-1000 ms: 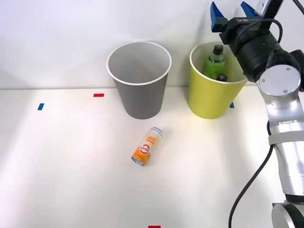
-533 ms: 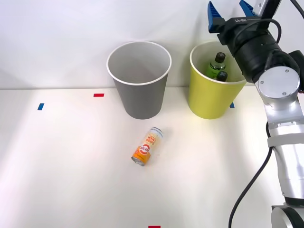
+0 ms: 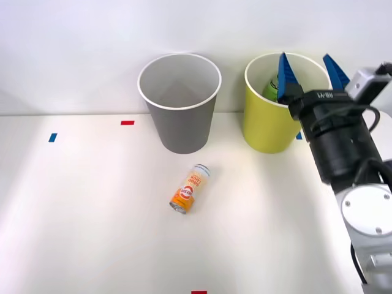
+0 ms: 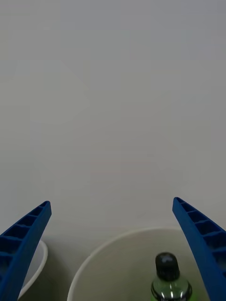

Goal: Put cans in the gray bin, plastic bottles in the light green bin

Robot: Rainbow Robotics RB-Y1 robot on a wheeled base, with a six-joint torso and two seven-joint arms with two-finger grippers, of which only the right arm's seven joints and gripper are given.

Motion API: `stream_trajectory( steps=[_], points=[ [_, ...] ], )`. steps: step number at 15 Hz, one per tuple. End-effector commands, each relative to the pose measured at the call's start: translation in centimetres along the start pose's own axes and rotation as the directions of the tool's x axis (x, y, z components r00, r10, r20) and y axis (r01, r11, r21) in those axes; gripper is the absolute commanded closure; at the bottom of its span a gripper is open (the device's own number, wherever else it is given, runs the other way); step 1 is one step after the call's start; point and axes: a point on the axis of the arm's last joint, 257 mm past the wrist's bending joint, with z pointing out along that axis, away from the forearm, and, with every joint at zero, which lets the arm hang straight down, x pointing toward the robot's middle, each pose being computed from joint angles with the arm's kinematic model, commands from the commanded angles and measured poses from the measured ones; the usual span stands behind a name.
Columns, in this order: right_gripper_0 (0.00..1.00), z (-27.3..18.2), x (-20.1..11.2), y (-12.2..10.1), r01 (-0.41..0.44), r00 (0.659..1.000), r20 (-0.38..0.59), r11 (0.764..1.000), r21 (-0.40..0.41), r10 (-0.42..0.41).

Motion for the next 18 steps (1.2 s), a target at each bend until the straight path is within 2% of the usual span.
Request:
stream_trajectory(
  steps=[1,5,7,12,16,18],
  points=[
    [0.12,-5.2,1.1,0.2,-0.048,0.998,-0.043,0.998,0.048,0.050],
    [0.12,-10.6,3.9,-0.3,-0.022,0.992,-0.119,0.992,0.124,0.037],
    [0.12,-13.1,5.3,-0.7,0.072,0.984,-0.172,0.989,0.127,-0.049],
    [0.12,-16.1,7.1,-1.3,0.198,0.953,-0.252,0.974,0.112,-0.165],
    [0.12,-19.3,8.5,-1.9,0.312,0.906,-0.328,0.946,0.092,-0.267],
    [0.12,-21.3,9.9,-3.2,0.402,0.858,-0.380,0.912,0.080,-0.345]
  ],
)
